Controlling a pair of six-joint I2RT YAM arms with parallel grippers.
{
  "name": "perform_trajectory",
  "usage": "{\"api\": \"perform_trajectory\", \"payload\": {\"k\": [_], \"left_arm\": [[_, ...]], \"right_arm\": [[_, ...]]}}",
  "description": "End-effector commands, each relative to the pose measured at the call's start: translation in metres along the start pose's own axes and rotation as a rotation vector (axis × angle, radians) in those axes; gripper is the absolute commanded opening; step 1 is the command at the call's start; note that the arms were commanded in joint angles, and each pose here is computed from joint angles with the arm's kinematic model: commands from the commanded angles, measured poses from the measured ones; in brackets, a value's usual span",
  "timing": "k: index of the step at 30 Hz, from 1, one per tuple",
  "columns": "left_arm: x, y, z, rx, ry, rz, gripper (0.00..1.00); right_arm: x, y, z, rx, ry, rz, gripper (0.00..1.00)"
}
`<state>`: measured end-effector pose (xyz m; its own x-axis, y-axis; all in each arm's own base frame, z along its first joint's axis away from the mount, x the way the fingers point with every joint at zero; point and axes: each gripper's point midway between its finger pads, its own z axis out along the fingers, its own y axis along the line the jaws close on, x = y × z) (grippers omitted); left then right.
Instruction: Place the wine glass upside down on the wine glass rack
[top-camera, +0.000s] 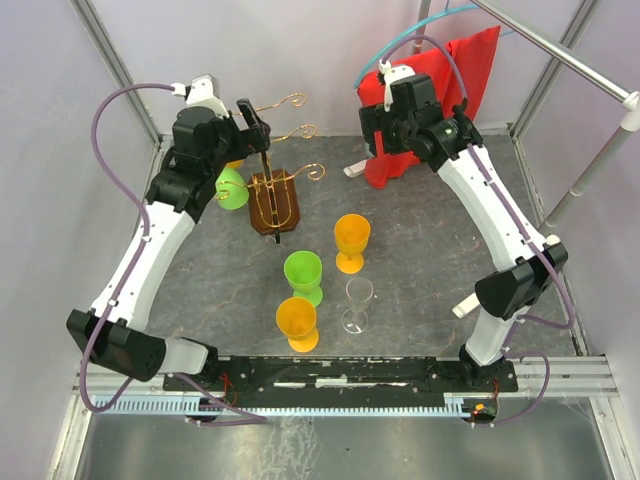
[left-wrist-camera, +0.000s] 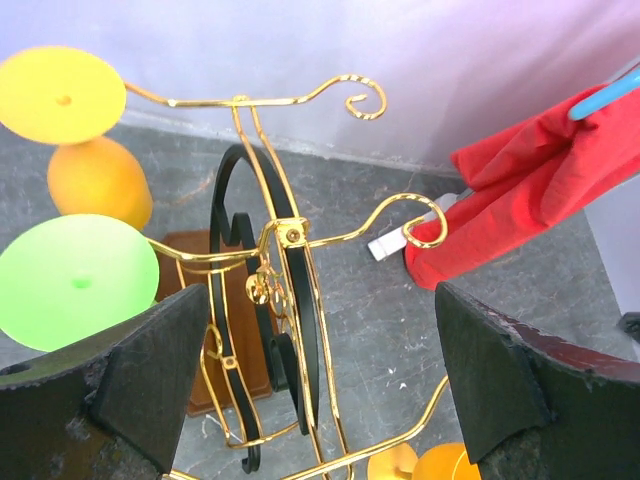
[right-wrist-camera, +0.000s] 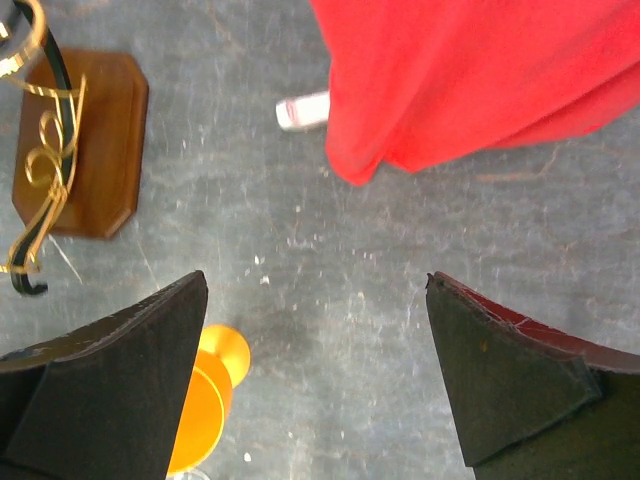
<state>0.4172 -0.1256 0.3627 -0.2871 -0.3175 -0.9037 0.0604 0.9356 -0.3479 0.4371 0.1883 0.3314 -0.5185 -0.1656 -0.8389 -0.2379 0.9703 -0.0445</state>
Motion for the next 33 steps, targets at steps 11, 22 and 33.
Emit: {"api": "perform_trajectory", "payload": {"k": [11,22,33], "left_arm": [[-0.064,-0.044,-0.014,0.210,-0.200,0.106,0.99],[-0.062,-0.055,0.005,0.274,-0.156,-0.074,0.99],[-0.077,-0.044,0.002,0.308,-0.179,-0.176,0.99]], "right_arm": [[0.107,0.049,-0.023,-0.303,0.225,0.107,0.88],[0.139,0.054,-0.011,-0.311,0.335,0.096,0.81],[0.170,0.063,-0.003,-0.346,0.467,0.038,0.71]]}}
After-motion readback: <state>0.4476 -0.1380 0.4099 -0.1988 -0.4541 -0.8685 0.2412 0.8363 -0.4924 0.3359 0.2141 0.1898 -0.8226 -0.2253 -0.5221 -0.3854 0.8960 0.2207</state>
